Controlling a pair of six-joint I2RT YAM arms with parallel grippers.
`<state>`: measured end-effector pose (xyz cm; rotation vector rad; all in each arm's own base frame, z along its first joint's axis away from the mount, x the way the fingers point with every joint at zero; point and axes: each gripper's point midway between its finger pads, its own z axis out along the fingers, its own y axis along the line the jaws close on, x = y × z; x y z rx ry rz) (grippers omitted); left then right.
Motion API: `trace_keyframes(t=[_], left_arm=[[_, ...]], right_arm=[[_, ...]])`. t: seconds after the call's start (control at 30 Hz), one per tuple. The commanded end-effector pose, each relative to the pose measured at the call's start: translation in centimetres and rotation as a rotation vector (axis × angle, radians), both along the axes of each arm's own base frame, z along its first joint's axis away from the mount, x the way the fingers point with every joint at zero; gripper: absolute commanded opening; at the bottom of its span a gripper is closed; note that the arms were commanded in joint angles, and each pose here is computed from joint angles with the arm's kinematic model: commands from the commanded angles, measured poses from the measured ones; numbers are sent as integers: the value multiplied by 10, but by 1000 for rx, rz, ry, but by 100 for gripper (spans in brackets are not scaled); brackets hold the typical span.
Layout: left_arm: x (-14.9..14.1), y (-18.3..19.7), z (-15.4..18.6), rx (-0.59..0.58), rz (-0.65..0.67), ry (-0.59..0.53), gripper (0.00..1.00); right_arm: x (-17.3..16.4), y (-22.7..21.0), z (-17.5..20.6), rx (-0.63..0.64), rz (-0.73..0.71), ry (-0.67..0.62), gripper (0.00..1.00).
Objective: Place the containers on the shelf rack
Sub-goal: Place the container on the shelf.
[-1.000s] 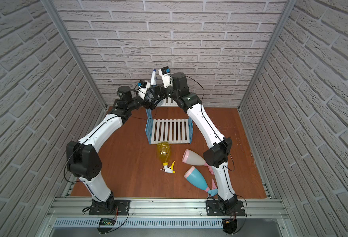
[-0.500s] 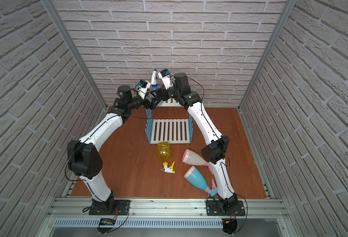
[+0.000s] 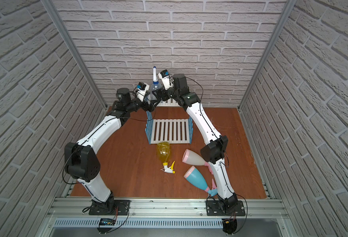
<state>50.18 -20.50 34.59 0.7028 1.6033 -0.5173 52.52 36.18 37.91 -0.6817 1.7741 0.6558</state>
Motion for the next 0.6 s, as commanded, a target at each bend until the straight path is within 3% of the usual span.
trace_keyframes(t=[0.0, 0.37, 0.57], left_arm=[[-11, 5, 22, 0, 10, -67, 98], [-30, 18, 25, -2, 53, -71, 98], [-39, 30, 27, -1, 92, -72, 98]], right_arm=[[10, -3, -36, -53, -12, 68, 88], [-7, 3, -11, -9, 63, 31, 100], [-13, -3, -5, -19, 54, 19, 99]])
